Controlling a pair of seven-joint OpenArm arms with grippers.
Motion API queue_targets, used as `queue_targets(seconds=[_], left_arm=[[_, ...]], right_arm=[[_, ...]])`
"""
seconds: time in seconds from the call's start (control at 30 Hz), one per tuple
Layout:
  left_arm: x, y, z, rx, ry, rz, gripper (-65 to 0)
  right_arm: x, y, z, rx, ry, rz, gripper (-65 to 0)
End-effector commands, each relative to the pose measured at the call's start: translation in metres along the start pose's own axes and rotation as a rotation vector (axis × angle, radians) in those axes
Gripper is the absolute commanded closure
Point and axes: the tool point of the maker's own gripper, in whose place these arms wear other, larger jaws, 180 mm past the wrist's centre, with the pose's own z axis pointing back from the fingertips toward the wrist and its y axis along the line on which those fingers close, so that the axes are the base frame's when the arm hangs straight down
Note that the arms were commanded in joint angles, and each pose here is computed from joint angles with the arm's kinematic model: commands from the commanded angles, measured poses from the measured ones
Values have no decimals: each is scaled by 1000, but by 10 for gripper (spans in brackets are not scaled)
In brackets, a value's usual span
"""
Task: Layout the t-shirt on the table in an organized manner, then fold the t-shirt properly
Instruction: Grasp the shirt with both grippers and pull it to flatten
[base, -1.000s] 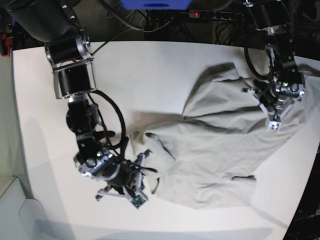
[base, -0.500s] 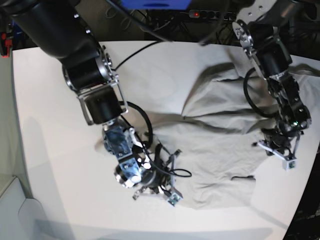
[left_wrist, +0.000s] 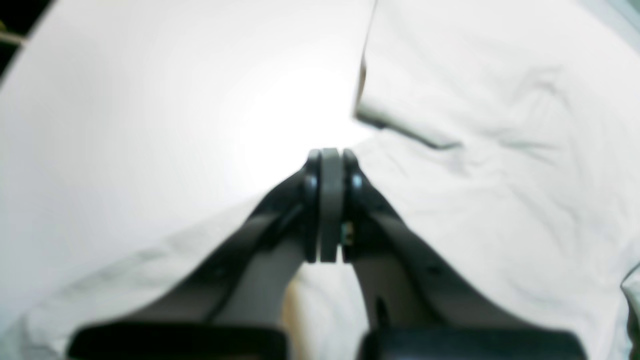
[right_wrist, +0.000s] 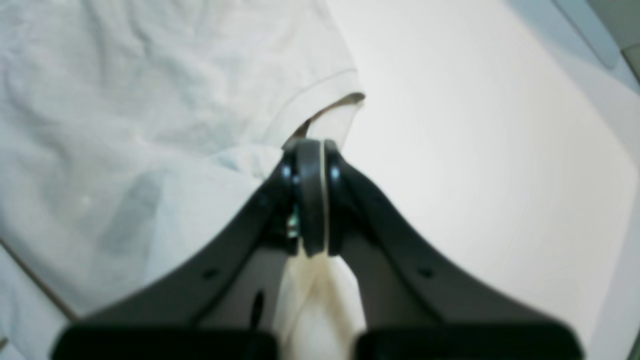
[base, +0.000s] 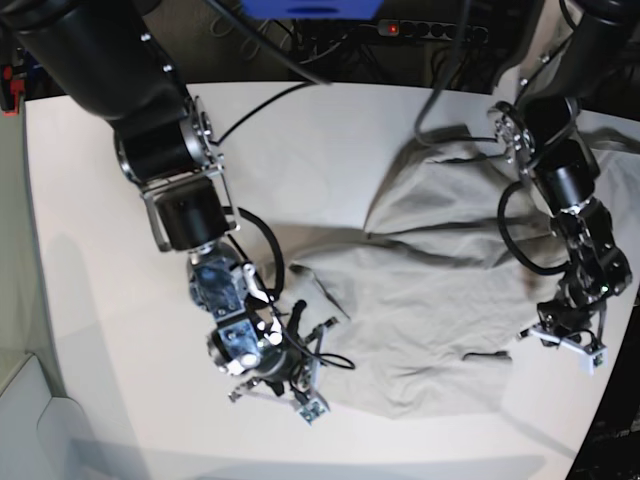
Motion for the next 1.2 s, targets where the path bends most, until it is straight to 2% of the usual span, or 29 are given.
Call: queue_targets(seconds=[0.0,0.17,0.27,0.33,0.47,0.53,0.6,0.73,0.87,1.03,1.17], left_arm=[[42,-7,3,-19,-101,3,-1],[51,-15,-3,-40,-165,26,-1],[45,-19,-12,-56,-152,49,-1],[40,-20,-15,-63,-138,63,-1],[40,-24,-16,-71,-138,68,-1],[38,-30,-17,-79,-128,68,-1],[38,-30,-14,-75,-122,53,-1],[13,-11,6,-22,-26,-13,-1],[-15,11,39,55,75,-117,-1],[-81,17,72,86,201,-299,-1],[-137,25,85,82,317,-342,-1]], right_arm=[[32,-10,6,-24,-77,-4,-2],[21,-15,6,-32,-58,-8,-5],[17,-18,5,-35,-40,-8,-25],[10,-18,2,-31,-20,-8,-85],[-3,-24,-2,-32,21,-8,-249],[-4,-23,-2,-29,26,-5,-300],[-5,-14,-3,12,42,35,-331],[-1,28,-3,132,99,175,-342],[10,48,1,171,117,288,-341],[11,47,1,168,111,289,-342],[9,45,0,165,112,288,-342]])
